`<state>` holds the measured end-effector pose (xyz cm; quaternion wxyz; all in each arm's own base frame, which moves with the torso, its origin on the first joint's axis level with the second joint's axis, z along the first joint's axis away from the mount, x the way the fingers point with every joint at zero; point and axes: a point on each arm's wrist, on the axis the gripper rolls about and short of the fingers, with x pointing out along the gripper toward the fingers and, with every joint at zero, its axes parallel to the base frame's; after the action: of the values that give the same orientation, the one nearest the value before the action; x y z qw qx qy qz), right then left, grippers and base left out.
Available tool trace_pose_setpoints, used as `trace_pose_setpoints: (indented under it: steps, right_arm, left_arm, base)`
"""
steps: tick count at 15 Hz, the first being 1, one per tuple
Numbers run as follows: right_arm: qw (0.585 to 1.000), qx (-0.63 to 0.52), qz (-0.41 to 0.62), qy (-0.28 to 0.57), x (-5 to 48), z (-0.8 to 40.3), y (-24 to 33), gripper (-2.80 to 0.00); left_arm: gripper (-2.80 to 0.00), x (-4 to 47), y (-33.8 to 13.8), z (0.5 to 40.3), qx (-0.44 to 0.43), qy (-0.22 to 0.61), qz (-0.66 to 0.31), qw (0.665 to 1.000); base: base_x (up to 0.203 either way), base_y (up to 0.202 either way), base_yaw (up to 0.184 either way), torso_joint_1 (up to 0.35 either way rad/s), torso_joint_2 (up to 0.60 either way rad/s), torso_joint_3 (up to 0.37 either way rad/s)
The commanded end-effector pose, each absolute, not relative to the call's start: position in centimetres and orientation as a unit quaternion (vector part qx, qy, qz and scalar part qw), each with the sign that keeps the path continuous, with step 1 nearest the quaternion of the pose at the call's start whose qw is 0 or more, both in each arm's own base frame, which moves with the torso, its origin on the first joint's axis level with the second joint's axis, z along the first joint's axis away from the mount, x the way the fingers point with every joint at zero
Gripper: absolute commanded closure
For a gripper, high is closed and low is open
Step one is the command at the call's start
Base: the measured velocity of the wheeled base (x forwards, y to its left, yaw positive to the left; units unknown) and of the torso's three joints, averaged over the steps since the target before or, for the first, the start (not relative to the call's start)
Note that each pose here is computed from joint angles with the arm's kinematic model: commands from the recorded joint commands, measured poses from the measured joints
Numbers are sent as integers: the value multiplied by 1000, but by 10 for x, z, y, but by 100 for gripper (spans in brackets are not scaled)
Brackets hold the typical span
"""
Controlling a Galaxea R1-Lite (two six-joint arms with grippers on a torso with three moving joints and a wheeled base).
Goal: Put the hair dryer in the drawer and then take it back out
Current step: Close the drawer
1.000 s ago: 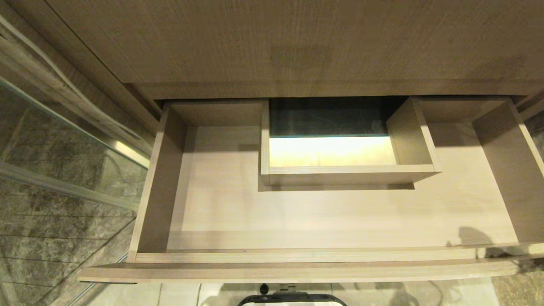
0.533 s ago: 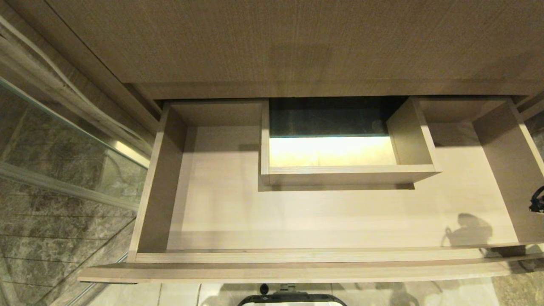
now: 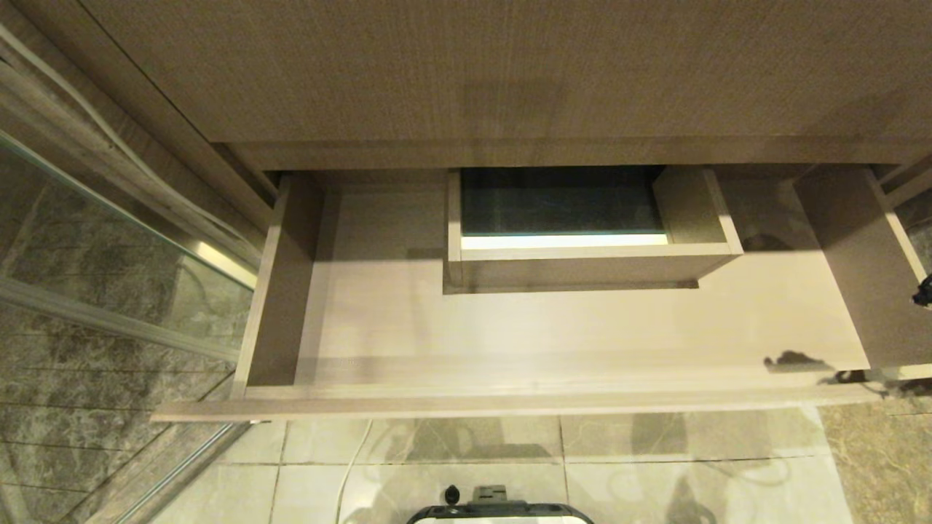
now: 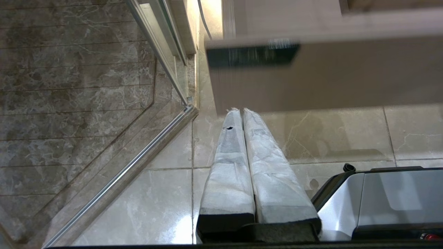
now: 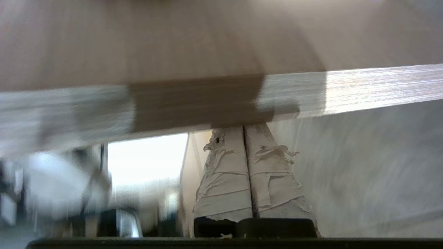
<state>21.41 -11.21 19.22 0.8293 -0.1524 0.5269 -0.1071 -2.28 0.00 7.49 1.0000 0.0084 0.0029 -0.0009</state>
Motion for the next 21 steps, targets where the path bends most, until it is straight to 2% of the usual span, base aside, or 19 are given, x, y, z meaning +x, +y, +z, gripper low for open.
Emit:
trace_pose_setpoints:
  steps: [1,4,6,7,13,17,21]
  right_arm:
    - [862,-160,-128,464,214,210,-112,0]
    - [926,-190,-136,297,231,247,-115,0]
    - [950,-224,-128,175,241,275,-107,0]
    - [954,-234,-124,141,236,285,-100,0]
    - [956,-241,-86,145,144,278,-49,0]
    - [959,-252,-41,119,85,247,-18,0]
    - [962,-254,7,103,50,205,-4,0]
  left_arm:
    - [0,-23,0,74,8,4,-1,1000]
    - [0,-23,0,74,8,4,-2,1000]
    - [0,-23,0,74,8,4,-1,1000]
    - [0,-23,0,74,8,4,-1,1000]
    - [0,-23,0,74,8,4,-1,1000]
    - [0,-23,0,74,8,4,-1,1000]
    - [0,-23,0,74,8,4,-1,1000]
  base:
    - [0,0,0,0,0,0]
    - [0,0,0,0,0,0]
    - [0,0,0,0,0,0]
    - [0,0,0,0,0,0]
    - [0,0,0,0,0,0]
    - [0,0,0,0,0,0]
    - [0,0,0,0,0,0]
